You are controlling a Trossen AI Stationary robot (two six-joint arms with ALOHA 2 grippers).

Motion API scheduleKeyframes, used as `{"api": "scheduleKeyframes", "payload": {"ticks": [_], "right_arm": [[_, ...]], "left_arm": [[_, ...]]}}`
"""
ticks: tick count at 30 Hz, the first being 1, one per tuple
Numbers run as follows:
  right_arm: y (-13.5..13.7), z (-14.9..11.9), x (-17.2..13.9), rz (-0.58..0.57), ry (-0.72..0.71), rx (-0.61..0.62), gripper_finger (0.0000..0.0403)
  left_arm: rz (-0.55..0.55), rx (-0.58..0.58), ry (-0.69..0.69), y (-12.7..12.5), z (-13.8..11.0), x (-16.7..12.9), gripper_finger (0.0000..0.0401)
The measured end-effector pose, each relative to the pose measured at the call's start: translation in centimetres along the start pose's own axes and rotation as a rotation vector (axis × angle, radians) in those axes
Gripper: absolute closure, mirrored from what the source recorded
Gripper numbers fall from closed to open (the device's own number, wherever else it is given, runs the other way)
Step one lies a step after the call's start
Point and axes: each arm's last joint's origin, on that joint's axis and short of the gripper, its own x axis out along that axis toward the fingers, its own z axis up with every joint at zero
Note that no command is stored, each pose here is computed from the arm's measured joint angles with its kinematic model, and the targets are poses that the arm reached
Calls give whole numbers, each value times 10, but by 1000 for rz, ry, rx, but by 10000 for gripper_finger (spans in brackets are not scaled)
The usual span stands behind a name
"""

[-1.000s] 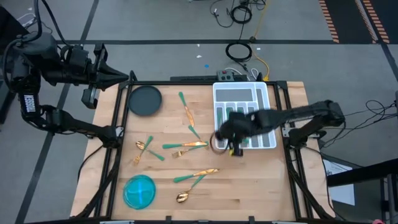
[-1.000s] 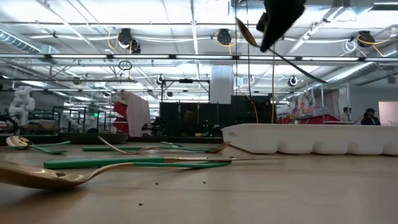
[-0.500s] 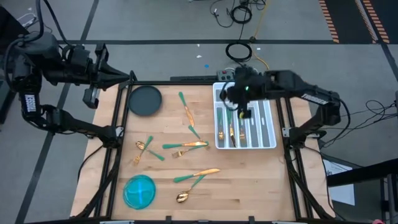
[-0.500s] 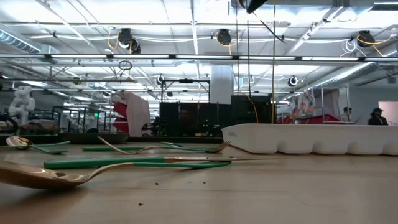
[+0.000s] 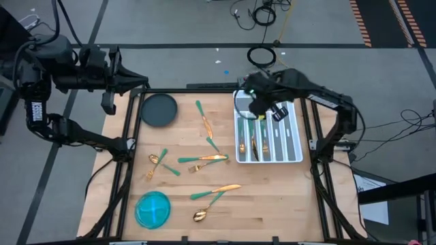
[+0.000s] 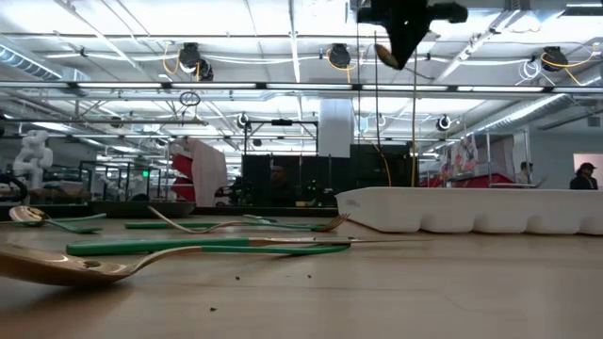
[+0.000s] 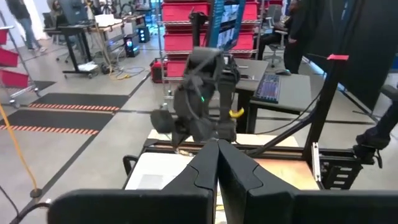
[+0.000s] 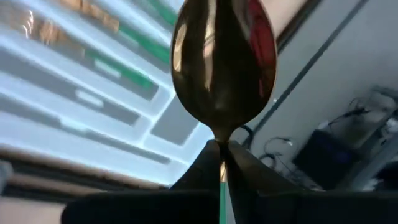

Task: Sort silverware
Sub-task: Put the bottom right green spoon into the left slot of the white silverware tray

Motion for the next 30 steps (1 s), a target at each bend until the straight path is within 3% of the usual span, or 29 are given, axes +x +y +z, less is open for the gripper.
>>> {"api": "scheduleKeyframes", "payload": {"ticks": [6,15,18,24,30], "right_arm": [[2,23,20,6,111,-300,403],[23,47,50,32,199,-633,403],[34,57,63,65,164,-693,403],[46,80,89,17,25,-735,403],[64,88,121,54,-57,-811,403]], "left_arm": [[19,-5,9,1,0,2,388],[19,-5,14,1,-1,3,388],[19,1,14,1,-1,3,388],[18,19,16,1,-1,3,388],[27,25,34,1,-3,3,388]]}}
